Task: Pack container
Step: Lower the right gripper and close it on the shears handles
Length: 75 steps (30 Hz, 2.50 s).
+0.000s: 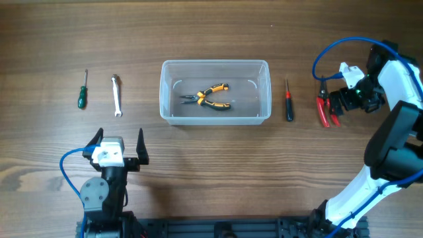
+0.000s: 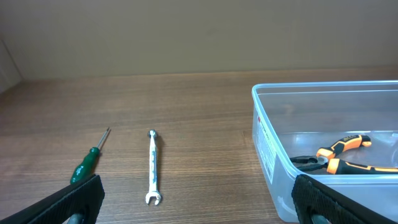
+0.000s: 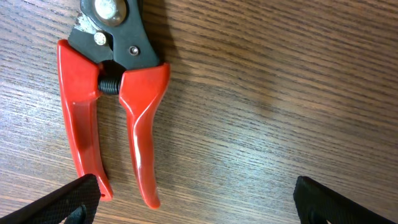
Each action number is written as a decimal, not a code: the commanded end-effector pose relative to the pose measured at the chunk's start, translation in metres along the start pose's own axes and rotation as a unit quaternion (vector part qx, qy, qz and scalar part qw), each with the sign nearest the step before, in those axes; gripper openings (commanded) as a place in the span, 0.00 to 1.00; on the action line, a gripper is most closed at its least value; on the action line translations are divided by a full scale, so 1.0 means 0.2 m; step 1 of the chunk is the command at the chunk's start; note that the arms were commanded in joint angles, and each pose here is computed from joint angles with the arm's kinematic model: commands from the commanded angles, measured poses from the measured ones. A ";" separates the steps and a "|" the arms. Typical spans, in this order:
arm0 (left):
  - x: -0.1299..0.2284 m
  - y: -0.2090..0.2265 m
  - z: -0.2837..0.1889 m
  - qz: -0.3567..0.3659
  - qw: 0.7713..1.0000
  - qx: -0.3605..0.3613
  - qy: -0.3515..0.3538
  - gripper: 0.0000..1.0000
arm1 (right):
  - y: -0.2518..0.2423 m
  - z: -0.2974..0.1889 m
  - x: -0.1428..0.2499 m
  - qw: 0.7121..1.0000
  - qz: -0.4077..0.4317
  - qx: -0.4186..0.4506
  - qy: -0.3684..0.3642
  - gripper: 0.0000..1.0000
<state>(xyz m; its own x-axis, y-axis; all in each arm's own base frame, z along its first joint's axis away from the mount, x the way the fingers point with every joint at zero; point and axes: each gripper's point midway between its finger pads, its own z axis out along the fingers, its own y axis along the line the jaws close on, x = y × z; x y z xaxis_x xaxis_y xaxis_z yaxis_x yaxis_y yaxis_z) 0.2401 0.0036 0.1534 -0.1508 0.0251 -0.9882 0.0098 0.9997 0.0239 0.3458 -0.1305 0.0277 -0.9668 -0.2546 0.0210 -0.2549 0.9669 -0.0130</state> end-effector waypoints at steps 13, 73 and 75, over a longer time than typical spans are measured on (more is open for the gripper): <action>0.00 0.00 0.00 -0.004 1.000 -0.003 -0.002 1.00 | 0.03 0.14 -0.01 1.000 0.000 -0.024 0.018 1.00; 0.00 0.00 0.00 -0.004 1.000 -0.003 -0.002 1.00 | 0.15 0.23 -0.14 0.997 -0.071 -0.017 0.010 0.73; 0.00 0.00 0.00 -0.004 1.000 -0.003 -0.002 1.00 | 0.15 0.23 -0.14 0.997 -0.071 -0.017 0.010 0.72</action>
<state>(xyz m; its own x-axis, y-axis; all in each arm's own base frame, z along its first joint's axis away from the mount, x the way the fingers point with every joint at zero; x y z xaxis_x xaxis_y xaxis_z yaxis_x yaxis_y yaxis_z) 0.2401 0.0035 0.1534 -0.1508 0.0248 -0.9882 0.0102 0.9997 0.0235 0.3679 -0.1045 -0.0041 -0.9275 -0.3728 0.0261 -0.3733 0.9275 -0.0183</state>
